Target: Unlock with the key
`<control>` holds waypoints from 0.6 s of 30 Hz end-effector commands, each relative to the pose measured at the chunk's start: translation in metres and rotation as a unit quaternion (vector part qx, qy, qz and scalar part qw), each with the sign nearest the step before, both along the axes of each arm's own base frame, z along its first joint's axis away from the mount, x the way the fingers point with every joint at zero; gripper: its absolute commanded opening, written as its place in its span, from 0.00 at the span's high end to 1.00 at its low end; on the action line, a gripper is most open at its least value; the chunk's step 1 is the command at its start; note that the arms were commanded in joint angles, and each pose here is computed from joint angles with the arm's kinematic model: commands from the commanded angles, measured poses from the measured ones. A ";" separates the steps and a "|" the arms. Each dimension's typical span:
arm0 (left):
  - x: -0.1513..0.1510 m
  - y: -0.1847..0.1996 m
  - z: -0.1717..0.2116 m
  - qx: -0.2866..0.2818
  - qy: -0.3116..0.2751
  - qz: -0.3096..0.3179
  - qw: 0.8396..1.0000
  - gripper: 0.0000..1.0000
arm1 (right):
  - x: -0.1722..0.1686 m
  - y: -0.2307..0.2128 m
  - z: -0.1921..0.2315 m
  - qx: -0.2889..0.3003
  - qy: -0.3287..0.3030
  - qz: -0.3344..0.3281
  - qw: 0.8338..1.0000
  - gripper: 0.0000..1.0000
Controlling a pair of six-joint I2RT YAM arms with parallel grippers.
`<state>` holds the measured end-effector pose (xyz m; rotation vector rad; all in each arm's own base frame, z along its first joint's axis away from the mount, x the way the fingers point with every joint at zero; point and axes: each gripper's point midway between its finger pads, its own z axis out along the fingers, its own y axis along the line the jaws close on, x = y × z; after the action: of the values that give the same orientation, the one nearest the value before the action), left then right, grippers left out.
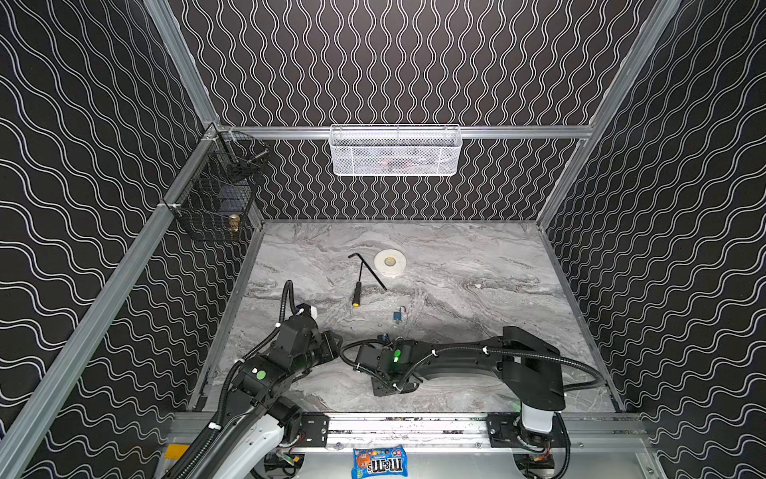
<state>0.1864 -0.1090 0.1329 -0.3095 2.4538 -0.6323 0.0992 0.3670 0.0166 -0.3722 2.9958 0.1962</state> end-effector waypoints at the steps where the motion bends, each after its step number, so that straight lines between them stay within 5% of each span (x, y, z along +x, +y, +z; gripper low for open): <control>1: -0.003 0.004 -0.004 0.005 0.008 0.005 1.000 0.50 | -0.003 -0.010 -0.005 -0.026 0.003 -0.013 1.000 0.63; 18: 0.000 -0.006 -0.012 -0.015 0.020 -0.001 1.000 0.50 | -0.005 -0.028 -0.007 -0.047 0.002 -0.009 0.999 0.87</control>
<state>0.1840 -0.1113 0.1209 -0.3287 2.4916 -0.6400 0.0971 0.3557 0.0146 -0.3581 2.9966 0.1521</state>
